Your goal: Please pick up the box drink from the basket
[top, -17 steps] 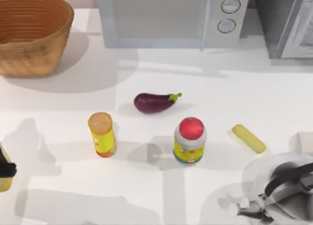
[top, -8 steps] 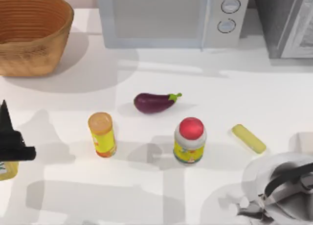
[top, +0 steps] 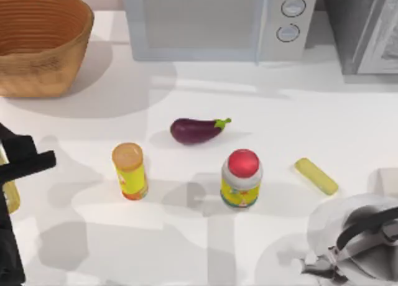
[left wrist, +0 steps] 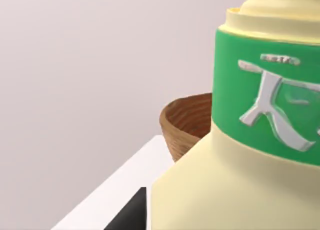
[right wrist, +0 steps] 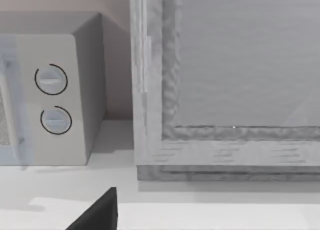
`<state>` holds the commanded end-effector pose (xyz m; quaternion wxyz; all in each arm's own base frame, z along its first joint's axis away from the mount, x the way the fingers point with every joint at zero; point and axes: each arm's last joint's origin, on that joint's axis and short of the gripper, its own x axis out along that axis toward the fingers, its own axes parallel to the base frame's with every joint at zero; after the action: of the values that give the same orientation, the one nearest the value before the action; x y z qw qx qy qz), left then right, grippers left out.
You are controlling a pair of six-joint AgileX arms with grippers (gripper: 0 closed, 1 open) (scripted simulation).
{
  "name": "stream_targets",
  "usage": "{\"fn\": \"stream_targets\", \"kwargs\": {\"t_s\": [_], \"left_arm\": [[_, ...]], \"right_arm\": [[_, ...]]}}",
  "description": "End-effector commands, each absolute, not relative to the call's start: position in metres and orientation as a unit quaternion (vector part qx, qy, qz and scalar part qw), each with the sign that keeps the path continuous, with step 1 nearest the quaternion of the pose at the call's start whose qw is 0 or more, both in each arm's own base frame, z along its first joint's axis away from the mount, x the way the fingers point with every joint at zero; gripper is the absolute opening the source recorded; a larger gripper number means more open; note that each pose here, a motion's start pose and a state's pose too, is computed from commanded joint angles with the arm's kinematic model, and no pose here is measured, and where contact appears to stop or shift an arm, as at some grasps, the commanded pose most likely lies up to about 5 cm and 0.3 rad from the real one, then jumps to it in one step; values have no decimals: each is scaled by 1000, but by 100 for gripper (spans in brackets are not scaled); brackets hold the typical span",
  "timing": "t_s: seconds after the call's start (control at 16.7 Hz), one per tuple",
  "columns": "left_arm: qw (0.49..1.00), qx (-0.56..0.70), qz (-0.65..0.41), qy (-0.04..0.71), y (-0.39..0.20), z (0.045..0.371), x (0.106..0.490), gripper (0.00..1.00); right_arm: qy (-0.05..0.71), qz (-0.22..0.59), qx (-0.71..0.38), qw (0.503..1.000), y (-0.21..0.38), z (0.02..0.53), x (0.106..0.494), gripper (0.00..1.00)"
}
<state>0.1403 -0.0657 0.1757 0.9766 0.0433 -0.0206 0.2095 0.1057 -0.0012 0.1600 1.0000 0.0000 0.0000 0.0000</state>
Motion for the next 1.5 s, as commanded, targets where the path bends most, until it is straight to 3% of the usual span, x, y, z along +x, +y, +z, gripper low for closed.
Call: {"fn": "stream_targets", "kwargs": {"t_s": [0.3,0.84,1.5], "left_arm": [[962,12,269,-33,-71,175,145,0],[961,11,274,-34,-70,171,148,0],[961,10,273,-35,-49,132,182,0]], "right_arm": [[0,0,0,1000,-1,160,106,100],[0,0,0,1000,-1,160,106,100],[0,0,0,1000,-1,160,106,100]]}}
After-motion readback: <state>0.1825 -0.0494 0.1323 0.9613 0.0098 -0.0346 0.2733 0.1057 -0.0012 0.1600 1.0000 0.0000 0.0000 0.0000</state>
